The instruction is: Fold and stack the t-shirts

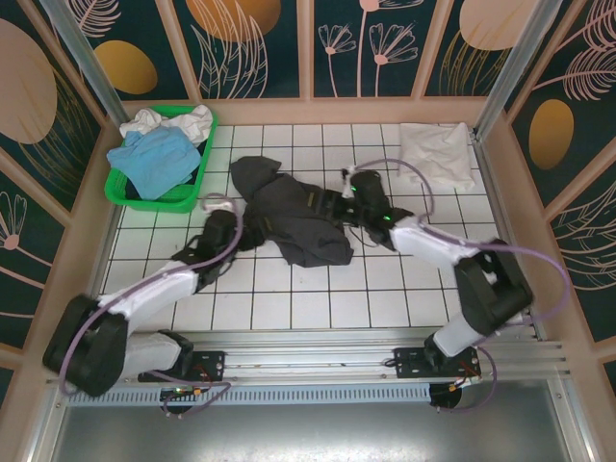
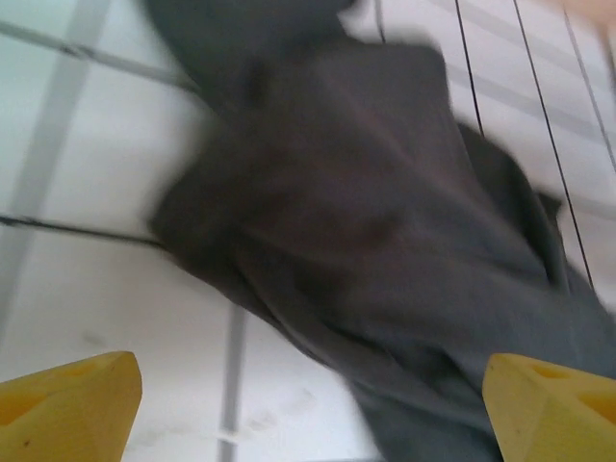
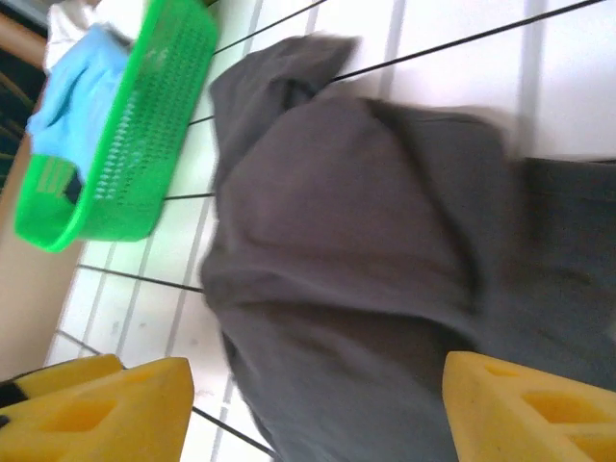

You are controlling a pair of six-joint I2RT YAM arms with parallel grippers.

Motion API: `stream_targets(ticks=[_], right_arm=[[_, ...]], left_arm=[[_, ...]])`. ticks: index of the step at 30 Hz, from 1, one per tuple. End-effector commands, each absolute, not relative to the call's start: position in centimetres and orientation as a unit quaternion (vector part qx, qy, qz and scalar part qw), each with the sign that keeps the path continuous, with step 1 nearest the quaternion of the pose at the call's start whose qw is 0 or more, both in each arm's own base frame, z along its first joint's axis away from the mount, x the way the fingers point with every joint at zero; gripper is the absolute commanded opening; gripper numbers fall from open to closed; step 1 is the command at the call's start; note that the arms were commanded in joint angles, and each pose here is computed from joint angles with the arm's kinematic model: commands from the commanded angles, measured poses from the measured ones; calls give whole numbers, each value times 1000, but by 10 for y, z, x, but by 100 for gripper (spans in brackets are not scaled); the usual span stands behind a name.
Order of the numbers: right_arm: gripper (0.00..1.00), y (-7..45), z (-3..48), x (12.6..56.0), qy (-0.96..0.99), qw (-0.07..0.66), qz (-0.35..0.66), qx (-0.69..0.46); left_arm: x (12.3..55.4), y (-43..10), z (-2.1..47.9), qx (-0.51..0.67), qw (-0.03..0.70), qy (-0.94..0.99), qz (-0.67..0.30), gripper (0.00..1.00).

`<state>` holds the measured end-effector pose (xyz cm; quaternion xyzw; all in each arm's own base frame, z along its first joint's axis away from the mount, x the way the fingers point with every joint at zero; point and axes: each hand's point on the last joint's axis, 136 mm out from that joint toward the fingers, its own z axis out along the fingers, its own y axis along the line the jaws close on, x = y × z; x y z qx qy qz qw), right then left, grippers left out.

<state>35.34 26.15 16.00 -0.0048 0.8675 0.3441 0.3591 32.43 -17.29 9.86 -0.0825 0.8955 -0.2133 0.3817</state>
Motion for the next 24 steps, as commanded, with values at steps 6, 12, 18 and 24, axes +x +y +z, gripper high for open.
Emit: stream_targets(ticks=[6,12,18,24], right_arm=[[80,198,82,290,896,340,287,3],[77,215,70,290,886,324,330,-23],[64,231,67,308,878,323,352,-36],[25,239,82,328,861,338,379,-24]], left_arm=[[350,-216,55,-57,334,913,-225,96],[370,-227,60,-50,338,914,-218,61],[382,-218,79,-44,361,914,-181,26],[395,-211,123,-30,396,904,-156,6]])
